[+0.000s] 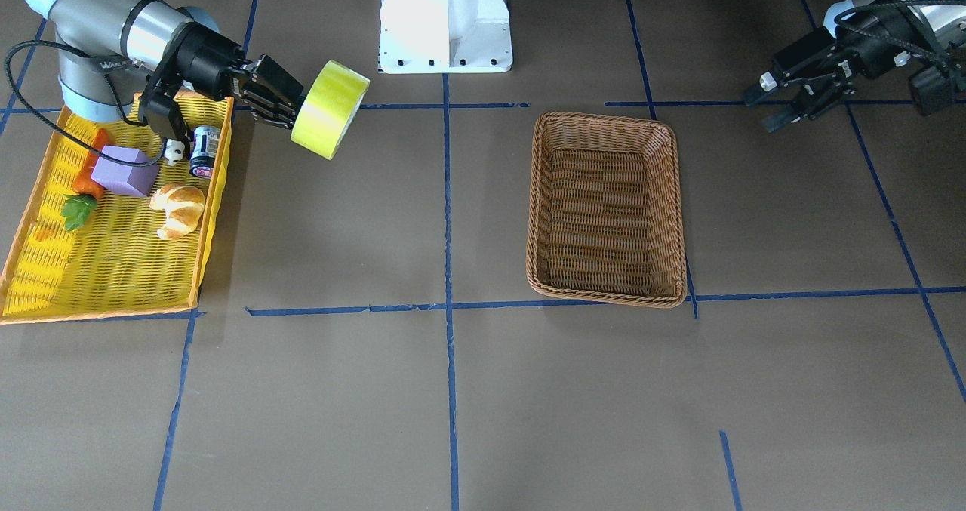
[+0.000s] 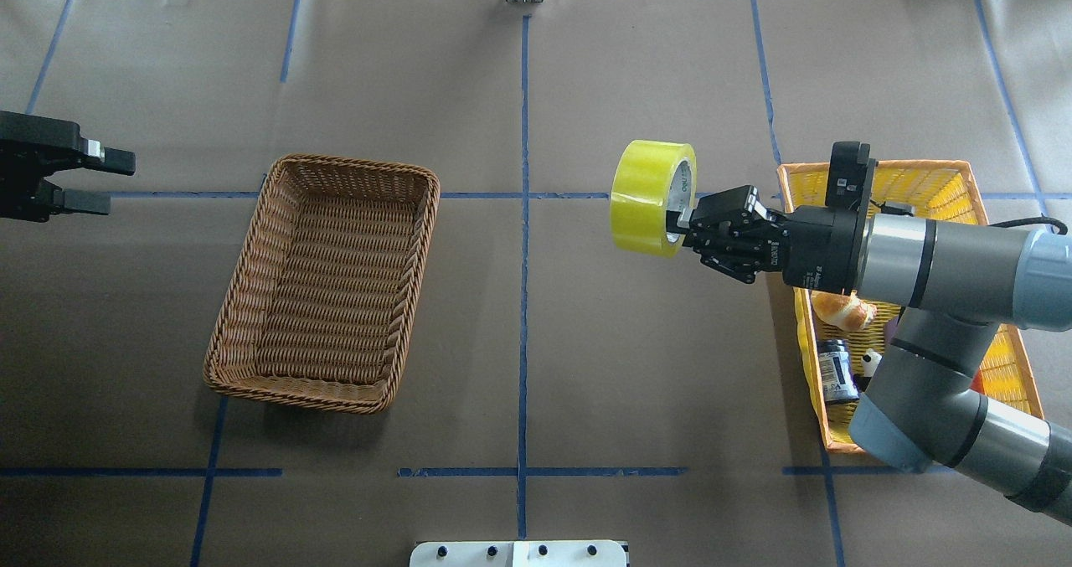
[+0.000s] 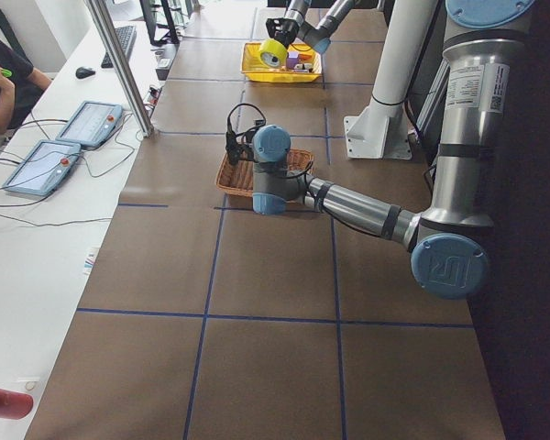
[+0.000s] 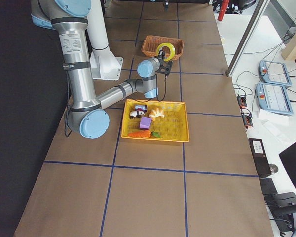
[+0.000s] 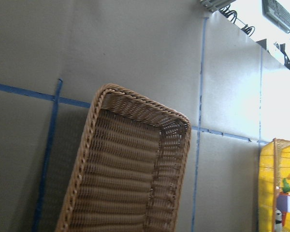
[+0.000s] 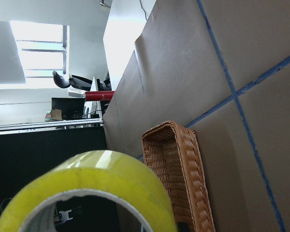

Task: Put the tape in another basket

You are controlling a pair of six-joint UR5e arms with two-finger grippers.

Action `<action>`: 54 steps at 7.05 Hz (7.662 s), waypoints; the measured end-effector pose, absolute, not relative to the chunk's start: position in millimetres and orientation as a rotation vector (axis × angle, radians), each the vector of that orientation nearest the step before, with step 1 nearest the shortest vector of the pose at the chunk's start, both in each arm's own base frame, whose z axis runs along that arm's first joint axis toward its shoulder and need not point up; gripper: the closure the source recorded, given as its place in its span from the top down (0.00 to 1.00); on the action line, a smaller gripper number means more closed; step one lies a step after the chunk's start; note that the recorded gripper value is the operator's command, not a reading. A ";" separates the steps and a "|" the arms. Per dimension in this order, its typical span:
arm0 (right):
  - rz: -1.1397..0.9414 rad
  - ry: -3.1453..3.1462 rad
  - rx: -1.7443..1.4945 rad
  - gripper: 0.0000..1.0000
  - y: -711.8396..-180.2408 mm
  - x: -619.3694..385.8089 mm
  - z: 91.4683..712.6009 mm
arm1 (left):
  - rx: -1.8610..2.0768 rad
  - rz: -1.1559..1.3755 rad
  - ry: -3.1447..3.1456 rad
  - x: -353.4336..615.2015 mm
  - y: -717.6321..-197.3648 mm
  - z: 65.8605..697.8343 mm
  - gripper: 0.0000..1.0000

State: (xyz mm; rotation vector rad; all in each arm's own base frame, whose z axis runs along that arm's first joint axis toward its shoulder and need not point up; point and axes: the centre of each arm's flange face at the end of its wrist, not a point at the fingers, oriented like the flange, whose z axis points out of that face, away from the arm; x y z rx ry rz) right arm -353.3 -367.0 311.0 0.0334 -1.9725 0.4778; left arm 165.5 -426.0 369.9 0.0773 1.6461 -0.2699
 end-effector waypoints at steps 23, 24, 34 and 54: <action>0.203 -2.132 -0.237 0.02 -250.7 -443.7 244.3 | -0.431 -0.270 2.256 413.2 -291.2 172.9 0.90; 0.203 -2.132 -0.236 0.02 -250.7 -443.8 244.3 | -0.429 -0.271 2.256 413.6 -291.5 173.4 0.79; 0.208 -2.136 -0.227 1.00 -252.0 -443.5 243.2 | -0.420 -0.270 2.254 413.5 -291.5 175.2 0.06; -0.071 -0.837 0.298 1.00 -463.0 -274.6 303.1 | 0.183 -0.099 1.135 354.7 -418.4 199.1 0.00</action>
